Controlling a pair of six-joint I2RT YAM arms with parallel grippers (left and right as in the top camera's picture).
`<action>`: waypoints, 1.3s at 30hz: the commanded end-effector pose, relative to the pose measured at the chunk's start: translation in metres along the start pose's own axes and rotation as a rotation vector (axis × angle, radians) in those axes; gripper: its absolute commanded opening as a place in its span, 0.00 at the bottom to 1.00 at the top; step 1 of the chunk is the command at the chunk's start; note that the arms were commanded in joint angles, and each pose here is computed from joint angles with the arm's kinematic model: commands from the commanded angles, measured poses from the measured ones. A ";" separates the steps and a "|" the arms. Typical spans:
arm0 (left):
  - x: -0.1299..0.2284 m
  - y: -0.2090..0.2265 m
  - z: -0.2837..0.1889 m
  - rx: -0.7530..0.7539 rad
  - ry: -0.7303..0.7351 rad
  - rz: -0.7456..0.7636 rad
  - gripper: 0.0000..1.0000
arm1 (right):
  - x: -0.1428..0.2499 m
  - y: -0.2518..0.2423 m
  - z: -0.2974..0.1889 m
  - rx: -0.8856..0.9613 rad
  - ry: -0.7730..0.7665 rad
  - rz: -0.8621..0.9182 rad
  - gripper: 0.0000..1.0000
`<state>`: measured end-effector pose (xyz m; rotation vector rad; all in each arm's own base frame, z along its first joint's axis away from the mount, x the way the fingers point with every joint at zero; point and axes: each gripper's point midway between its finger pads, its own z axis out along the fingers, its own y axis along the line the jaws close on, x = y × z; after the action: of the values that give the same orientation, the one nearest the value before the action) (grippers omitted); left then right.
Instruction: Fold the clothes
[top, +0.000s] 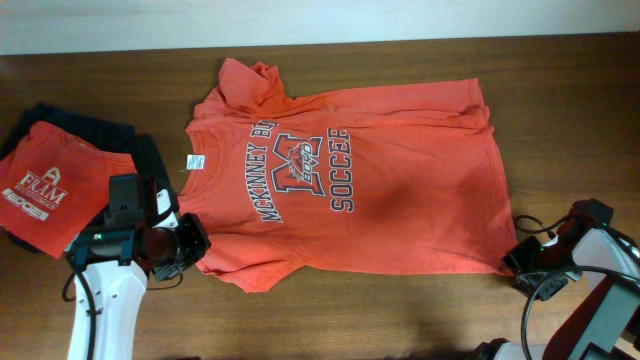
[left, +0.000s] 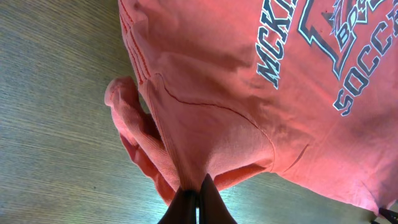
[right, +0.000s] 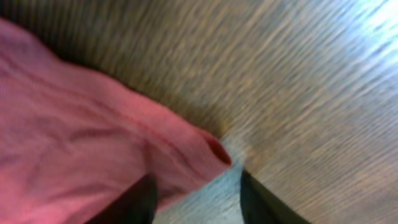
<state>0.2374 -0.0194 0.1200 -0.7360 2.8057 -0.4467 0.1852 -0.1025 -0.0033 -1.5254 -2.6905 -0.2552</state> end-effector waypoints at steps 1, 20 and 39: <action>-0.007 -0.001 -0.008 0.000 -0.037 0.024 0.01 | -0.008 -0.001 0.009 0.003 -0.018 0.016 0.40; -0.008 -0.004 -0.009 0.014 -0.040 0.026 0.01 | 0.005 0.031 -0.061 -0.175 -0.108 -0.088 0.04; -0.076 -0.023 0.015 0.063 -0.212 0.072 0.01 | -0.050 0.114 -0.071 -0.596 -0.188 -0.082 0.04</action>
<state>0.3081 -0.0089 0.1268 -0.6375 2.5943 -0.4412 0.2950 -0.1008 0.0704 -1.5861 -3.0427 -0.9461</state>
